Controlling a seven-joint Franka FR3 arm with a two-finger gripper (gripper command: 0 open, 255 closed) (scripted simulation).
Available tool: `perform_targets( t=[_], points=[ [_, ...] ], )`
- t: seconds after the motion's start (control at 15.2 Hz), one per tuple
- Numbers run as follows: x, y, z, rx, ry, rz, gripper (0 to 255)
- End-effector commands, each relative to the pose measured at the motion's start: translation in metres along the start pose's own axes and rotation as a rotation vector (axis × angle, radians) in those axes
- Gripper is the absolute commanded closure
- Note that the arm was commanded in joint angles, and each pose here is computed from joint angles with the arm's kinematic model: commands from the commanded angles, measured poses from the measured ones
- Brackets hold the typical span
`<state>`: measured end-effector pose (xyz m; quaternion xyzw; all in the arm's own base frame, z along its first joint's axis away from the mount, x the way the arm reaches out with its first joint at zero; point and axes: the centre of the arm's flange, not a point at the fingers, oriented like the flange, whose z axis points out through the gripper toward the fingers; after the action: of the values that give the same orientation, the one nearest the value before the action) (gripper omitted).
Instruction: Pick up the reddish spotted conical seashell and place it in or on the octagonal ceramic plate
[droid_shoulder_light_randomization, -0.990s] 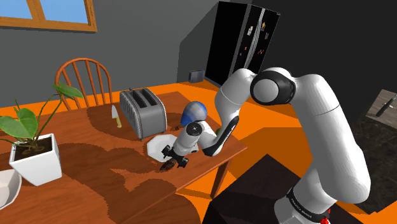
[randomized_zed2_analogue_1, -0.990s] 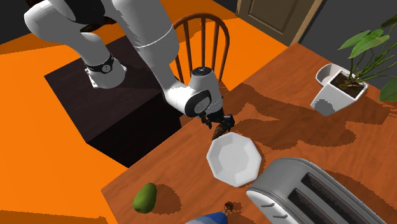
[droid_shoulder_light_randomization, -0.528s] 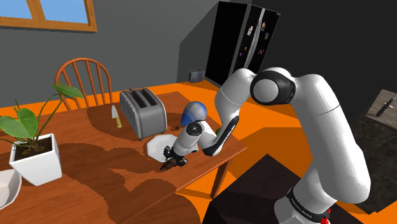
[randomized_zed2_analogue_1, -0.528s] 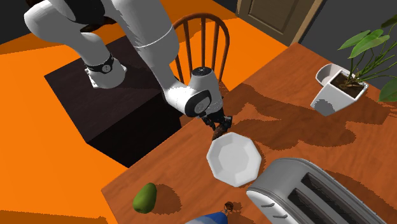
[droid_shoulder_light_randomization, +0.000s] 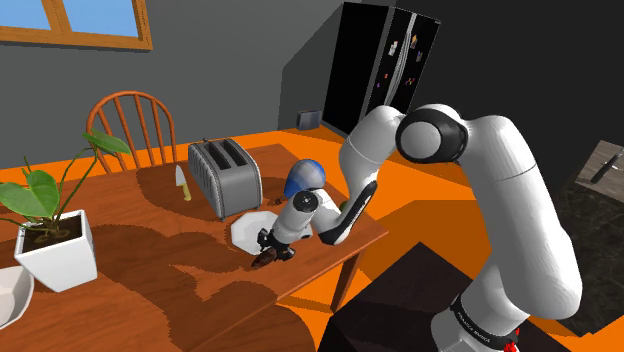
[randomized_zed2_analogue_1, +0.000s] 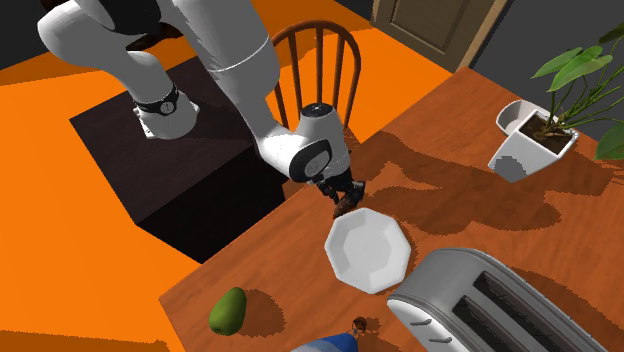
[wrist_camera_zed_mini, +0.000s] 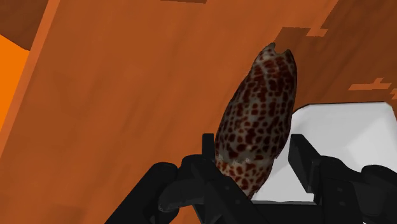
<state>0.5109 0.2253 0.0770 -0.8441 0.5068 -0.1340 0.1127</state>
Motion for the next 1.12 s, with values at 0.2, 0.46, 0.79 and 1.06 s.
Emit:
perform_targets(
  t=[0.2, 0.46, 0.79, 1.06],
  points=[
    [0.003, -0.009, -0.024, 0.000, 0.000, 0.000, 255],
    [0.005, -0.016, -0.044, 0.000, 0.000, 0.000, 255],
    [0.008, -0.024, -0.068, 0.000, 0.000, 0.000, 255],
    [0.029, -0.043, -0.069, 0.000, 0.000, 0.000, 255]
  ],
)
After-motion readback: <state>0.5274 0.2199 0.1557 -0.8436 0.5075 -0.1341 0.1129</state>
